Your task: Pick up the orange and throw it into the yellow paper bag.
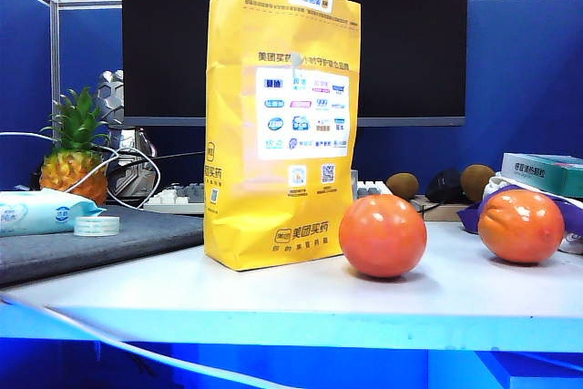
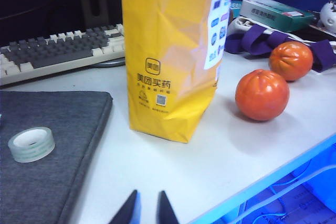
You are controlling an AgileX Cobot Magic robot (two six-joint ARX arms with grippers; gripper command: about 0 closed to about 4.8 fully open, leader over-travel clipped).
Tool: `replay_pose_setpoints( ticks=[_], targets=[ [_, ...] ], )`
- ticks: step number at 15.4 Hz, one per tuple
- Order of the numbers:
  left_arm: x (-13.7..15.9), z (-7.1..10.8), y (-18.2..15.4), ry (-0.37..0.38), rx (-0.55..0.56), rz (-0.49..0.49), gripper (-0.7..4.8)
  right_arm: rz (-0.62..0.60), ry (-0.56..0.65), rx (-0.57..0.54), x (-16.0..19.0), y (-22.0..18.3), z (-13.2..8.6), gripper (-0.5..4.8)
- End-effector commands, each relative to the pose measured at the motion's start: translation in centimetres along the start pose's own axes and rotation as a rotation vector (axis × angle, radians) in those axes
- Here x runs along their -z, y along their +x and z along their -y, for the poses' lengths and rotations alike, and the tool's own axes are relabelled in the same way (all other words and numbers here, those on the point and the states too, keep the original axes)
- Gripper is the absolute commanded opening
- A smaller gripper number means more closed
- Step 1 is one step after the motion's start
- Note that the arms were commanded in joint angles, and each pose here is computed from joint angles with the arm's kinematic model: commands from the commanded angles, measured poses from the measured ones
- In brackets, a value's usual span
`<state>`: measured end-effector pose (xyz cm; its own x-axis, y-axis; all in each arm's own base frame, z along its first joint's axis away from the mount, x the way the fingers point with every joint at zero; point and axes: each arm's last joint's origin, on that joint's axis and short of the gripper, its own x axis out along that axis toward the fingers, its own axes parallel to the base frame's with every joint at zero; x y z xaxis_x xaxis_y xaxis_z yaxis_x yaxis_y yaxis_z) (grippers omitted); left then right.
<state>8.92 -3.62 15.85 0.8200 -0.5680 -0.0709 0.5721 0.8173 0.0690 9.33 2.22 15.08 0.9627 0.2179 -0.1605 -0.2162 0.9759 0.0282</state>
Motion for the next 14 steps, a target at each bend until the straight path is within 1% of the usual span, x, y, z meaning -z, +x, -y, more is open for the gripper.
replay_pose_setpoints(
  ticks=[1,2,3,4,5,6,7,8,9,10,11,12,13,14],
  targets=[
    [-0.2,0.0,0.0,-0.005,0.004,0.016,0.57,0.023,0.007,-0.035,-0.2,0.0,-0.1,0.00],
    [-0.2,0.0,0.0,-0.091,-0.004,0.023,0.57,0.024,0.006,-0.067,-0.2,0.0,-0.2,0.00],
    [-0.4,-0.1,0.0,-0.195,-0.005,0.037,0.57,0.030,0.014,-0.079,-0.3,0.0,-0.2,0.00],
    [-0.6,-0.1,0.0,-0.257,-0.002,0.061,0.57,0.038,0.037,-0.086,-0.4,0.0,-0.3,0.00],
    [-1.0,-0.1,-0.1,-0.297,0.002,0.101,0.58,0.063,0.080,-0.097,-0.7,0.0,-0.3,0.00],
    [-1.5,-0.1,-0.1,-0.322,0.009,0.149,0.58,0.103,0.125,-0.119,-1.1,-0.1,-0.4,0.00],
    [-2.1,-0.1,-0.3,-0.317,0.015,0.196,0.60,0.146,0.148,-0.133,-1.5,-0.1,-0.4,0.01],
    [-3.4,-0.2,-0.6,-0.299,-0.016,0.253,1.12,0.248,0.144,-0.144,-2.5,-0.3,-0.4,0.25],
    [-4.5,-0.4,-1.0,-0.299,-0.077,0.289,2.35,0.313,0.143,-0.141,-3.1,-0.5,-0.4,0.57],
    [-5.2,-0.4,-1.3,-0.282,-0.090,0.309,3.16,0.367,0.144,-0.132,-3.6,-0.7,-0.4,0.59],
    [-6.1,-0.4,-1.6,-0.265,-0.091,0.326,3.28,0.405,0.157,-0.124,-3.9,-0.8,-0.3,0.65],
    [-6.8,-0.4,-1.7,-0.263,-0.090,0.330,3.28,0.433,0.177,-0.119,-4.2,-0.9,-0.3,1.27],
    [-7.8,-0.5,-1.6,-0.245,-0.093,0.300,3.28,0.443,0.186,-0.122,-4.4,-0.9,-0.3,2.71],
    [-8.9,-0.7,-1.2,-0.205,-0.088,0.242,3.28,0.433,0.220,-0.128,-4.5,-0.9,-0.3,4.18]
  ],
)
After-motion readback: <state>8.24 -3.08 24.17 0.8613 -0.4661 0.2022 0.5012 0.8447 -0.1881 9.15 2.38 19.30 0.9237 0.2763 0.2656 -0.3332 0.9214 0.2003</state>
